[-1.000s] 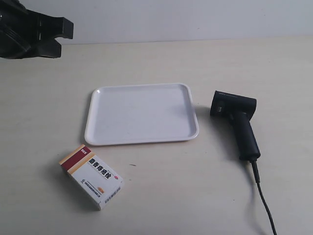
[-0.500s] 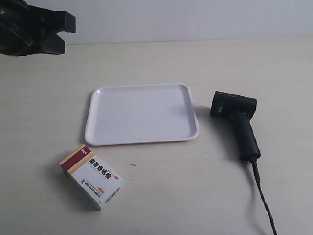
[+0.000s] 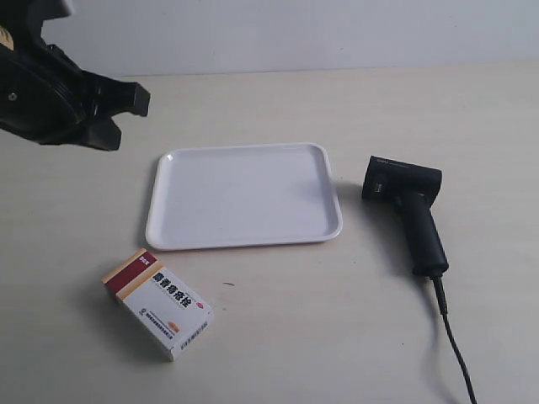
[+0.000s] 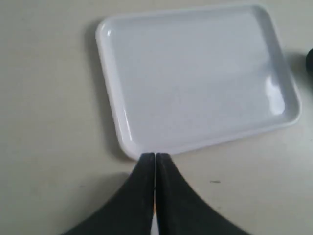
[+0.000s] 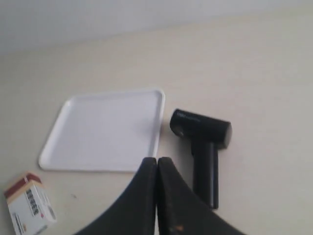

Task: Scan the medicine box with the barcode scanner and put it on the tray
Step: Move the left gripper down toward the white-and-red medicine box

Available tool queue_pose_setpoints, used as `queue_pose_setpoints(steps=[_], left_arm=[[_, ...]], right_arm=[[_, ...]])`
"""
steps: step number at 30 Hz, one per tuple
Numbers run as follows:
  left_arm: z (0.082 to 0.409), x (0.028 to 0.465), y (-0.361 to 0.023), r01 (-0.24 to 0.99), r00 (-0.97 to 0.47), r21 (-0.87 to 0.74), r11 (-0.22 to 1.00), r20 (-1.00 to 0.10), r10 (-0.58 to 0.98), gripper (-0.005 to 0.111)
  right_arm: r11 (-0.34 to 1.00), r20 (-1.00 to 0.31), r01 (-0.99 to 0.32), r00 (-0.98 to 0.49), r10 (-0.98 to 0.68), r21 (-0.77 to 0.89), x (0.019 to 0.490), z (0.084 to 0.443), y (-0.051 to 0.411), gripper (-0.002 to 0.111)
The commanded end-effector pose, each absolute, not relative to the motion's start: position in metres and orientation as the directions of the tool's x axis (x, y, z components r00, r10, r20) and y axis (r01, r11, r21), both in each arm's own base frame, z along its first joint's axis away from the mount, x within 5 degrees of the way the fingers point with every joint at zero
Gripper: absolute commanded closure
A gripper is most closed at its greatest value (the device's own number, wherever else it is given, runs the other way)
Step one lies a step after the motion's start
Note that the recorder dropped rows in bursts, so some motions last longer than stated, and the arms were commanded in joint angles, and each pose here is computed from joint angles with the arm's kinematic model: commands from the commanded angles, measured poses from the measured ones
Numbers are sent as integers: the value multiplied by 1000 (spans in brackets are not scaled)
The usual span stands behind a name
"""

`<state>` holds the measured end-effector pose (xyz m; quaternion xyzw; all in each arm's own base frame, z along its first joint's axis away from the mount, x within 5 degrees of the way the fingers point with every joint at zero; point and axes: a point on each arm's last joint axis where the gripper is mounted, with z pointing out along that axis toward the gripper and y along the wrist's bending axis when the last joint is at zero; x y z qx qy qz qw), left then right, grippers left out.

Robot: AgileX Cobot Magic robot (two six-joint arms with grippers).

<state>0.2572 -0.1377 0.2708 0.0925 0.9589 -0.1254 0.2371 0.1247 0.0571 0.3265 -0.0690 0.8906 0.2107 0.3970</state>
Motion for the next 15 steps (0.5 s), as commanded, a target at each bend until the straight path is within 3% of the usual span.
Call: queue_pose_setpoints(steps=[1, 5, 6, 8, 13, 15], left_arm=[[268, 256, -140, 319, -893, -140, 937, -375, 248, 86], [276, 258, -142, 368, -879, -120, 922, -368, 303, 59], [279, 256, -141, 361, -890, -121, 924, -340, 304, 48], [281, 253, -141, 291, -925, -160, 943, -298, 235, 42], [274, 245, -145, 58, -992, -244, 968, -126, 28, 42], [263, 246, -147, -106, -994, -228, 968, -10, -111, 36]], right_arm=[[919, -588, -283, -805, -72, 275, 154, 322, 66, 108], [923, -528, -268, -845, -87, 276, 171, 315, 71, 108], [925, -514, -264, -853, -91, 274, 174, 312, 72, 108], [925, -527, -263, -845, -84, 273, 176, 312, 72, 108], [923, -537, -284, -837, -107, 259, 176, 312, 72, 108], [921, -540, -292, -834, -113, 259, 176, 313, 72, 108]])
